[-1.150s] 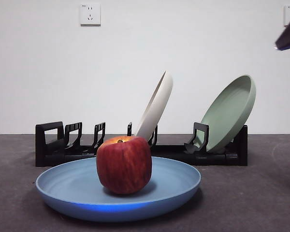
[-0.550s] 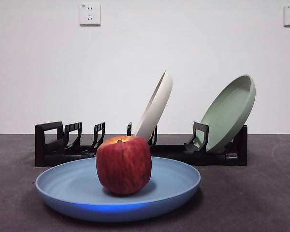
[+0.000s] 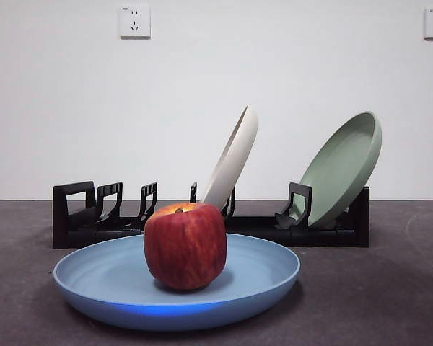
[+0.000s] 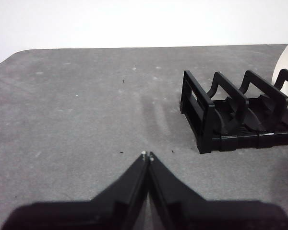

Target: Take the blue plate from the plate rack,put the plate on the table,take the apple from the table,put the apple in the plate

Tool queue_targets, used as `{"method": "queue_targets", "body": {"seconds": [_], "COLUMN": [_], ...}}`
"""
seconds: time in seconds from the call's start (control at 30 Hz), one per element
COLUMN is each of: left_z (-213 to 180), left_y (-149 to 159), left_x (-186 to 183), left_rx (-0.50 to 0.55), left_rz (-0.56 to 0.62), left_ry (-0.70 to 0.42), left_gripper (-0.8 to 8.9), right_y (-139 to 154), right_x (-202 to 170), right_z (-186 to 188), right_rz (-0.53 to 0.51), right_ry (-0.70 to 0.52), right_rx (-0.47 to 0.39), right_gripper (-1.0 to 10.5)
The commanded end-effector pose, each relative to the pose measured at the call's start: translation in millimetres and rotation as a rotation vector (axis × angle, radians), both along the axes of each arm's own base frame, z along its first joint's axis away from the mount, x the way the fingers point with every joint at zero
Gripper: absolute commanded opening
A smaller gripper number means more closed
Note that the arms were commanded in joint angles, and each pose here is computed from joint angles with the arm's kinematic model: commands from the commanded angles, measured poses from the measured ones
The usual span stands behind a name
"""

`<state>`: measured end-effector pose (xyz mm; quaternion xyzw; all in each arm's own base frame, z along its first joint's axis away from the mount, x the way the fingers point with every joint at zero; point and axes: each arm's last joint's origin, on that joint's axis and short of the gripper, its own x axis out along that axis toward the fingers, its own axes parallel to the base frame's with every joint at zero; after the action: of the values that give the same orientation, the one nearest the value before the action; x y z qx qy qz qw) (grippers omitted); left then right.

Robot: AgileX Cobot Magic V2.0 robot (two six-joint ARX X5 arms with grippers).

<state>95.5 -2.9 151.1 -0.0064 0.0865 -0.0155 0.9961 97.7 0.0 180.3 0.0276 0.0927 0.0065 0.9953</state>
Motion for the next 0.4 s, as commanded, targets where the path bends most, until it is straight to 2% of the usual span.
{"method": "queue_targets", "body": {"seconds": [0.03,0.4], "left_z": [-4.1,-4.1], "left_y": [0.3,0.3], "left_x": [0.5,0.5], "left_rx": [0.009,0.009], "left_rz": [0.003,0.003], "left_ry": [0.009,0.009], "left_gripper": [-0.03,-0.03], "right_y": [-0.1,-0.2], "right_x": [-0.6,-1.9], "right_z": [-12.1,-30.9], "right_rz": [0.0,-0.004], "right_ry": [-0.004,-0.014], "right_rx": [0.007,0.023], "right_gripper": [0.0,0.0]}}
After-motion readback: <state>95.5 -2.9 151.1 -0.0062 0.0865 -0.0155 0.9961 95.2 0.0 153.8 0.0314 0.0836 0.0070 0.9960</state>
